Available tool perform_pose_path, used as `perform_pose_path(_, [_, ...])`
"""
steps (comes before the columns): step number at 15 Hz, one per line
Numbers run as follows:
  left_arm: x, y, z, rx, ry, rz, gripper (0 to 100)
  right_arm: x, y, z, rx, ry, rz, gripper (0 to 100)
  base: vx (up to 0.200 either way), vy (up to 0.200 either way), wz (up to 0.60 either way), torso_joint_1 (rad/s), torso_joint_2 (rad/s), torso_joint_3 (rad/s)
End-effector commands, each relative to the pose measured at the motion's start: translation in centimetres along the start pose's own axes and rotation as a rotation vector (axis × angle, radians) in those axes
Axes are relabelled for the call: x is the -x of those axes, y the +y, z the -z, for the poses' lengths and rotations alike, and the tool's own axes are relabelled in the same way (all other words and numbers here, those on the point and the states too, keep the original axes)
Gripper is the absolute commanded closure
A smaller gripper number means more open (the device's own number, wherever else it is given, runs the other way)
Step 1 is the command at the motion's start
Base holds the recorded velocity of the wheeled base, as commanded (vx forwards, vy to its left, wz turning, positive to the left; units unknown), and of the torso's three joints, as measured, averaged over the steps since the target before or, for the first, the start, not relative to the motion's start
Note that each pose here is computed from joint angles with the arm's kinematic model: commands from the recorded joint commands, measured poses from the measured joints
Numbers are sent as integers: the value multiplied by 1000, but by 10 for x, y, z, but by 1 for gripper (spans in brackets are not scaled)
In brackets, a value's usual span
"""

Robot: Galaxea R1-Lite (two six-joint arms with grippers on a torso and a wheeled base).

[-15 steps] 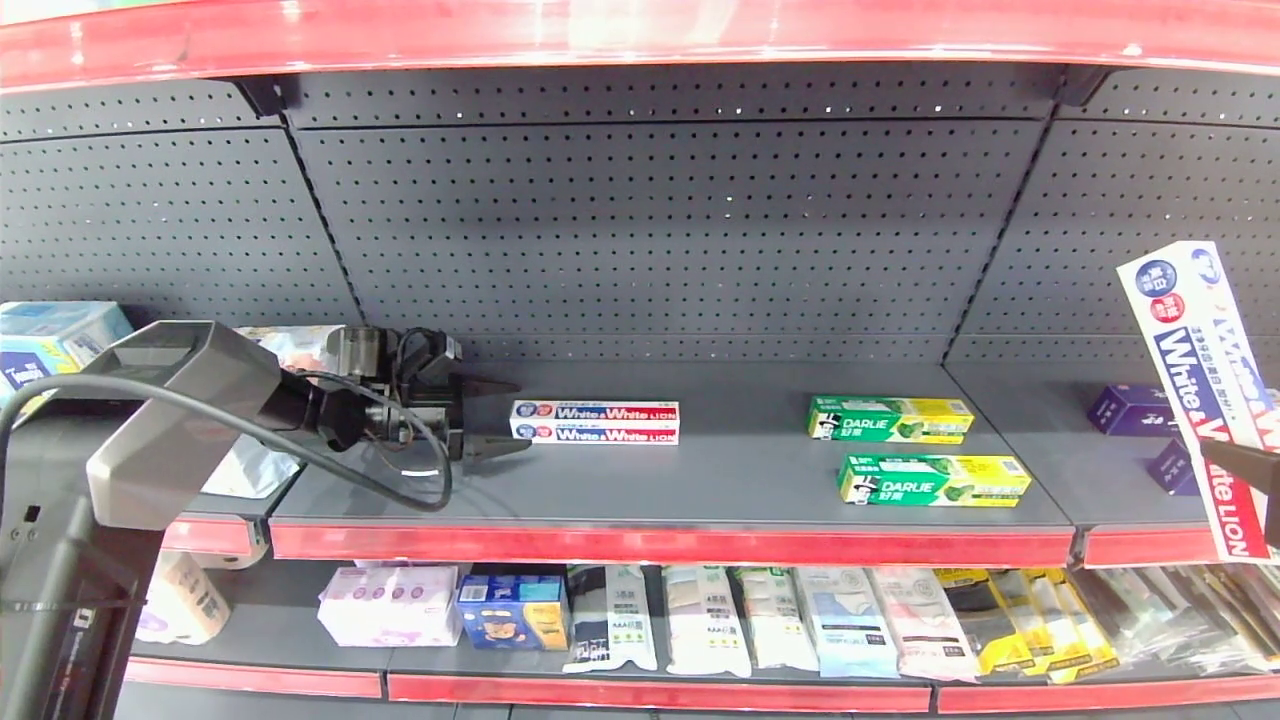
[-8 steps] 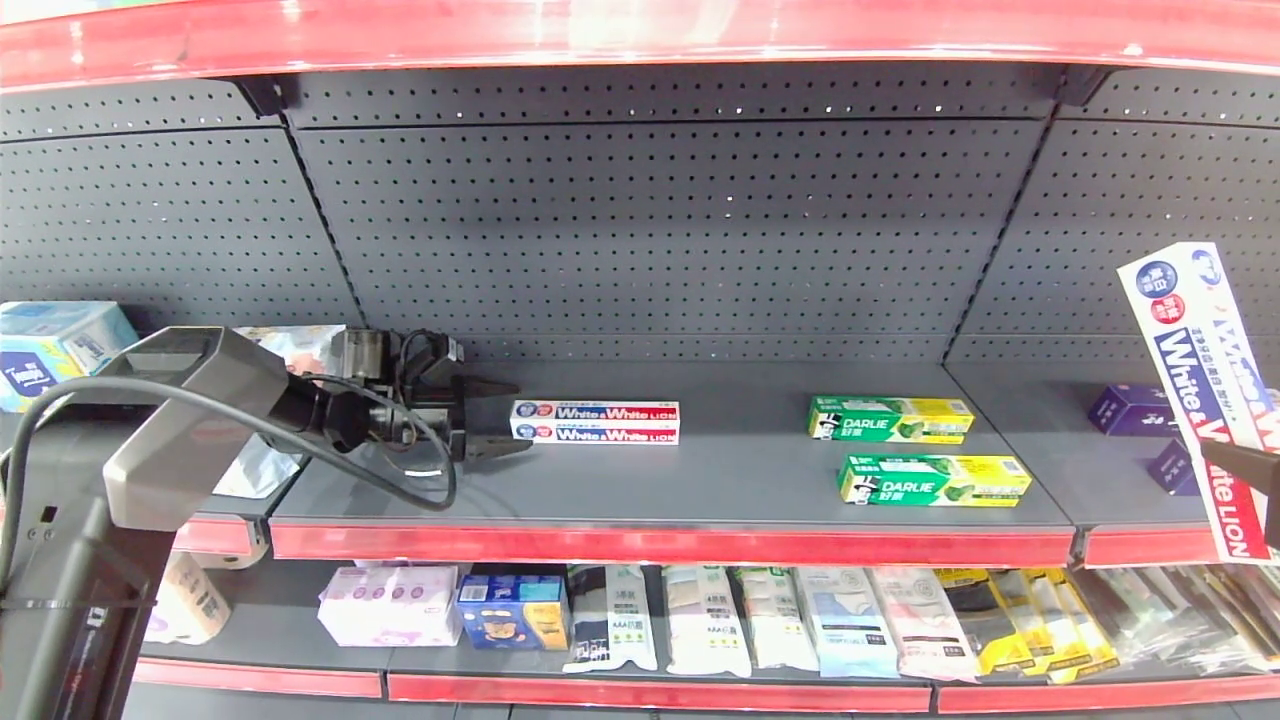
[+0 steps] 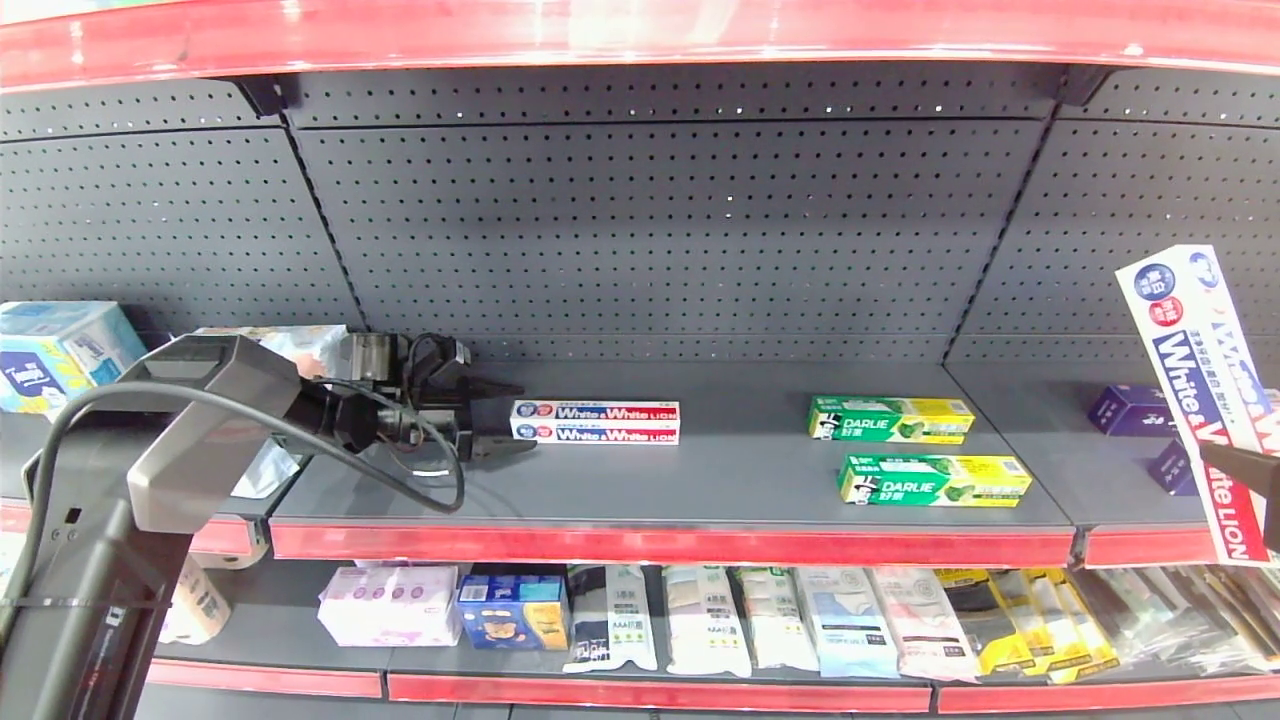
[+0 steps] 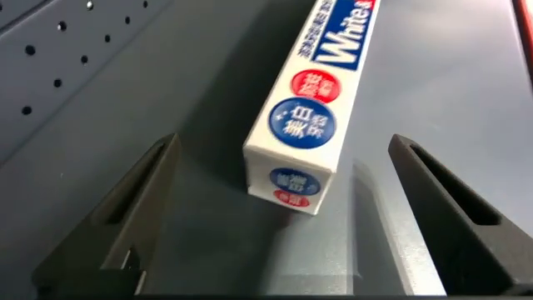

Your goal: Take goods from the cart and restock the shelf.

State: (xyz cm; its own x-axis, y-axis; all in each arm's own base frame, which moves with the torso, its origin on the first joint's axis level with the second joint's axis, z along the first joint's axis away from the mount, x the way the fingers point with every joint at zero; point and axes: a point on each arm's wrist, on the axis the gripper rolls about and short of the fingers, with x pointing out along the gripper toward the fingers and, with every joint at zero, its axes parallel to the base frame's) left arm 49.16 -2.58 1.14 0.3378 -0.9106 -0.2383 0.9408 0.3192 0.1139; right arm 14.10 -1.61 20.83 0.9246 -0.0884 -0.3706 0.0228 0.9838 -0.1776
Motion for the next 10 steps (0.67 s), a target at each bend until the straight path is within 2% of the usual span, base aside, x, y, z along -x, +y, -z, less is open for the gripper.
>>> perform_pose_path(1, [-3,1,-2,-1,0,-1,0,0,1,3,0,8,-2,100,0,0,0,0,0,0])
perform_pose_path(4, [-6,6,-4,-2,3,-16,0,-1,1,2,0,9,-4,100,0,0,0,0,0,0])
perform_pose_path(6, [-7,10,-3,-13,0,-20,0,-1,1,2,0,9,-4,100,0,0,0,0,0,0])
perform_pose_path(10, [-13,8,0,-5,4,-11,0,-3,1,3,0,18,-5,100,0,0,0,0,0,0])
